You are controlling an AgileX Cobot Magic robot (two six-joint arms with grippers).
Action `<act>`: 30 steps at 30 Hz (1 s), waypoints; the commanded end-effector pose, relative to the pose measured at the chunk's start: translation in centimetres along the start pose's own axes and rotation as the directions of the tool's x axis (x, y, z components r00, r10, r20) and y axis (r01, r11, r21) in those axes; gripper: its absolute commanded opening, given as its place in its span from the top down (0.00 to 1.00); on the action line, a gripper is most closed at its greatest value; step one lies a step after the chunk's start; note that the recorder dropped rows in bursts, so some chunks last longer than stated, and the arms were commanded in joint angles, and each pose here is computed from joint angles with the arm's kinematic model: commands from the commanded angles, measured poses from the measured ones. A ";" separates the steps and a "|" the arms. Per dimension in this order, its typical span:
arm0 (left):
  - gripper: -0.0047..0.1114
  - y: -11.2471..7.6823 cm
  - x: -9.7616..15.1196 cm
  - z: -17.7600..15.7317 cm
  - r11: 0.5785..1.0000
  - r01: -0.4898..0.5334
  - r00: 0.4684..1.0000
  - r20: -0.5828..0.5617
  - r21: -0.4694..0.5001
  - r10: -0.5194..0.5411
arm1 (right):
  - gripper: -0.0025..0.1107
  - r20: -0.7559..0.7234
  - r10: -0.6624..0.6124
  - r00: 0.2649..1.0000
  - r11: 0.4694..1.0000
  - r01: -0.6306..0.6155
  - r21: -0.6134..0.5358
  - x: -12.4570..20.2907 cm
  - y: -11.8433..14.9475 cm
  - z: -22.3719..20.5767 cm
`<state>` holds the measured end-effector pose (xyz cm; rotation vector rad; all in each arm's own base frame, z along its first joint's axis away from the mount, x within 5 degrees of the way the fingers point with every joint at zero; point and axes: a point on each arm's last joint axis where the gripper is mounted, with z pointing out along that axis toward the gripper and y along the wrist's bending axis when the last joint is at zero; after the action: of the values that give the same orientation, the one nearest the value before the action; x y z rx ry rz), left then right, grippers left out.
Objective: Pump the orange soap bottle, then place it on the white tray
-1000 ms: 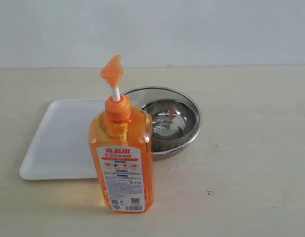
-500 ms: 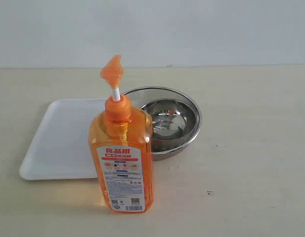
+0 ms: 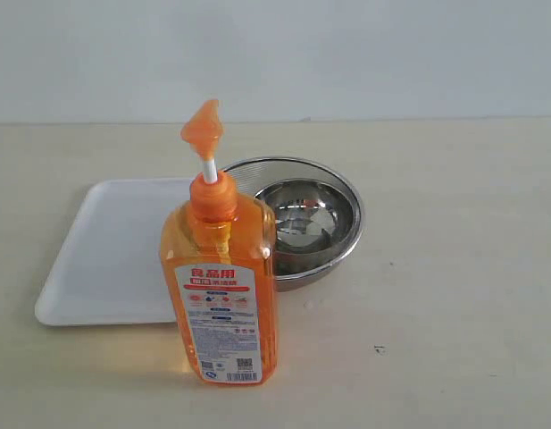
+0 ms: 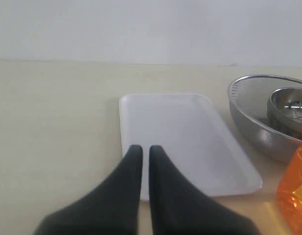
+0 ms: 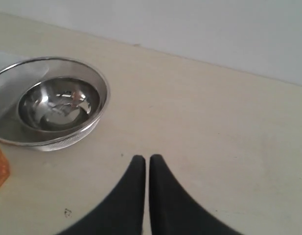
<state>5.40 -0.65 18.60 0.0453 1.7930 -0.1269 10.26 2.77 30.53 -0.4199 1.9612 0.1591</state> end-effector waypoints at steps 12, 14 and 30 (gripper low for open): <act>0.92 0.0 0.0 0.0 1.000 0.003 1.000 0.004 -0.001 -0.003 | 0.98 -0.046 -0.212 0.976 0.907 0.179 -0.382 -2.0 0.9 5.1; 0.92 0.0 0.0 0.0 1.000 0.003 1.000 0.004 -0.001 -0.003 | 0.98 -0.065 -0.210 0.976 0.894 0.164 -0.417 -1.8 0.9 5.7; 0.92 0.0 0.1 0.0 1.000 0.003 1.000 0.001 -0.001 -0.003 | 0.98 -0.038 -0.209 0.977 0.846 0.161 -0.507 -1.8 1.5 6.1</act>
<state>5.40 -0.65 18.60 0.0453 1.7930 -0.1269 15.56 6.34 29.19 -0.9807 1.9582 0.5292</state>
